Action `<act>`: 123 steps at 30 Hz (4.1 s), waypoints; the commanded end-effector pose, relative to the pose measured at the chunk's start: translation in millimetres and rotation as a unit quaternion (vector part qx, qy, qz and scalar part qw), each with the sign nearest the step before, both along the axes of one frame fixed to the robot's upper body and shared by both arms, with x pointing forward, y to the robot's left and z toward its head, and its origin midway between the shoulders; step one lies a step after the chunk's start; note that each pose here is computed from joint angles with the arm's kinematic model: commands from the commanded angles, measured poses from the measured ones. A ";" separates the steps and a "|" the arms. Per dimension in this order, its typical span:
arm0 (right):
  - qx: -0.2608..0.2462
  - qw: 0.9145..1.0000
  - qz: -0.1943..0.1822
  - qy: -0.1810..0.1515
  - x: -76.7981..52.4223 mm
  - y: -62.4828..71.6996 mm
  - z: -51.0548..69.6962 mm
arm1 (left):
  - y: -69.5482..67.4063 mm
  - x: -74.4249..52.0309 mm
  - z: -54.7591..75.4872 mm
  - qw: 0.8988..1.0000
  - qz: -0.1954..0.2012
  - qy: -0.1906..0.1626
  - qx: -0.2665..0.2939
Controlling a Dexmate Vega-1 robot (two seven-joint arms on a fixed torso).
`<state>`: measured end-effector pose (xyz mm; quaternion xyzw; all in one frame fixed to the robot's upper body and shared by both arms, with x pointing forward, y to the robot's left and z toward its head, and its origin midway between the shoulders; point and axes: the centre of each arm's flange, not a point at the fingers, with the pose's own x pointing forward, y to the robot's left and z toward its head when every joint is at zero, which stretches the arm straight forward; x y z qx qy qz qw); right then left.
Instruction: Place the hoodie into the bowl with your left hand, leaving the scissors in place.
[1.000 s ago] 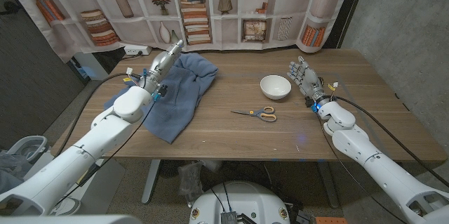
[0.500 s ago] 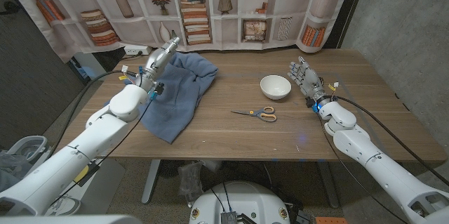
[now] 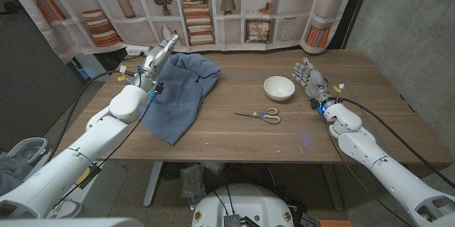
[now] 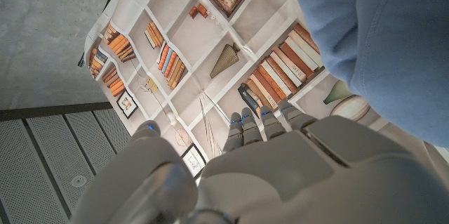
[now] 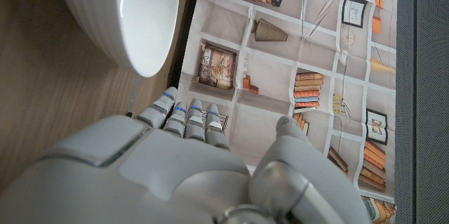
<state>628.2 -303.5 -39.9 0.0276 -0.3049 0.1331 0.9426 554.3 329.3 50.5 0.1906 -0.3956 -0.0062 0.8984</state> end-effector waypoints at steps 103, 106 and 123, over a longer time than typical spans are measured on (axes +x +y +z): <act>-0.004 1.000 0.005 0.009 2.6 2.9 1.6 | 40.8 -26.6 11.4 0.935 0.333 -0.036 0.114; -0.006 1.000 0.006 0.009 2.6 3.2 1.5 | 40.6 -26.6 11.1 0.934 0.337 -0.034 0.117; -0.008 1.000 0.008 0.010 1.8 3.7 1.0 | 37.1 -26.7 10.3 0.915 0.376 -0.012 0.147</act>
